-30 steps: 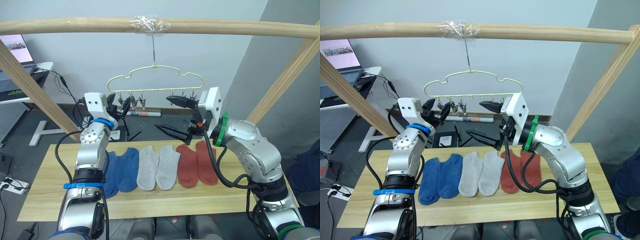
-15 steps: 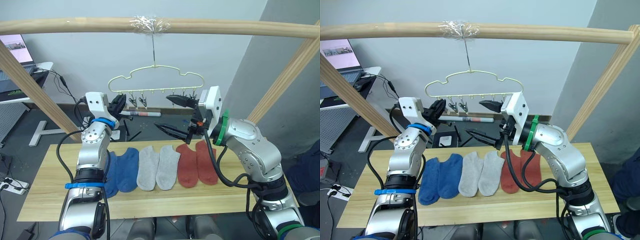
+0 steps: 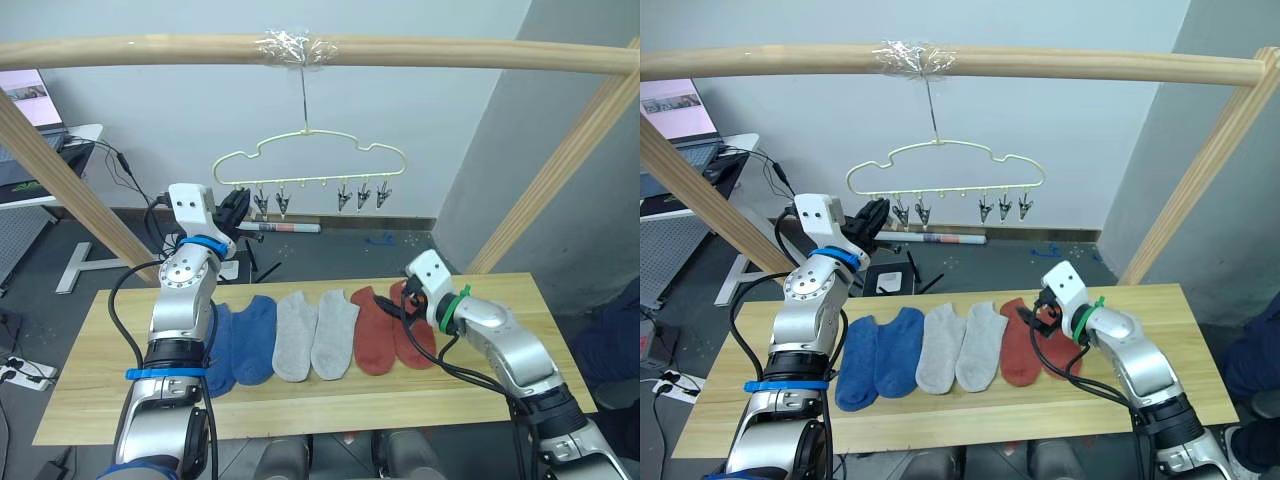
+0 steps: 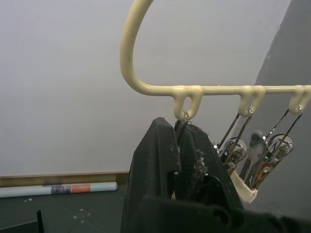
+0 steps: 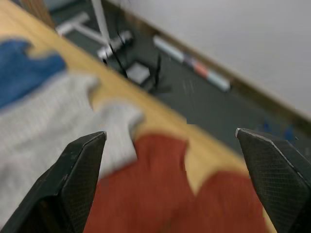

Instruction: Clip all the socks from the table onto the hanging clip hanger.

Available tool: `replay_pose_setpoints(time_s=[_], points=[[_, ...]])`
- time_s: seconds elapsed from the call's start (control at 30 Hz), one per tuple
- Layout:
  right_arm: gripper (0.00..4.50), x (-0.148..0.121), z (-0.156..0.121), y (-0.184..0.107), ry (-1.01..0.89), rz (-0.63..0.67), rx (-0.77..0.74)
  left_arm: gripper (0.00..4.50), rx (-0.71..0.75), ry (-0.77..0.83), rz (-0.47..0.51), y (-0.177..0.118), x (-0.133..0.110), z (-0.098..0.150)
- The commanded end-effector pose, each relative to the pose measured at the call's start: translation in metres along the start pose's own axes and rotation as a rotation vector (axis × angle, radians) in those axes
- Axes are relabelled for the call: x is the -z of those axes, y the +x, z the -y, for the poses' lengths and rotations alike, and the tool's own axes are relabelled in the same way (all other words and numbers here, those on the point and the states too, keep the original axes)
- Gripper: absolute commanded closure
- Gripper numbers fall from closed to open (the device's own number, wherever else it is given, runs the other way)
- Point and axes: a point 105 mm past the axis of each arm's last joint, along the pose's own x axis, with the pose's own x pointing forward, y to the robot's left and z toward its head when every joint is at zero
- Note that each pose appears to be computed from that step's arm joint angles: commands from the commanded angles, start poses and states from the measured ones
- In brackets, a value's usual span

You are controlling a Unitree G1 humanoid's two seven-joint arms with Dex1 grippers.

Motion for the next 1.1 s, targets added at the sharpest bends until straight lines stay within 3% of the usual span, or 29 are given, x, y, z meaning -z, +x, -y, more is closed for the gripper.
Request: replay_pose_setpoints(time_s=[0.03, 0.3, 0.6, 0.7, 1.07, 1.1], points=[[0.00, 0.007, 0.010, 0.007, -0.043, -0.016, 0.004, 4.48, 0.009, 0.028, 0.043, 0.000, -0.014, 0.000], [0.00, 0.043, 0.045, 0.018, 0.057, -0.109, 0.134, 4.48, 0.015, 0.033, 0.035, -0.006, -0.013, -0.001], [0.00, 0.056, 0.039, 0.024, 0.097, -0.141, 0.098, 4.48, 0.007, 0.039, 0.025, -0.010, -0.012, -0.004], [0.53, 0.066, 0.031, 0.022, 0.044, -0.177, 0.048, 4.50, 0.004, 0.039, 0.025, -0.009, -0.013, -0.004], [4.31, 0.105, 0.024, -0.001, -0.039, -0.281, -0.011, 4.50, -0.003, 0.031, 0.024, -0.008, -0.013, -0.006], [4.47, 0.104, 0.025, -0.003, -0.045, -0.274, -0.013, 4.50, 0.003, 0.015, 0.021, -0.008, -0.013, -0.005]])
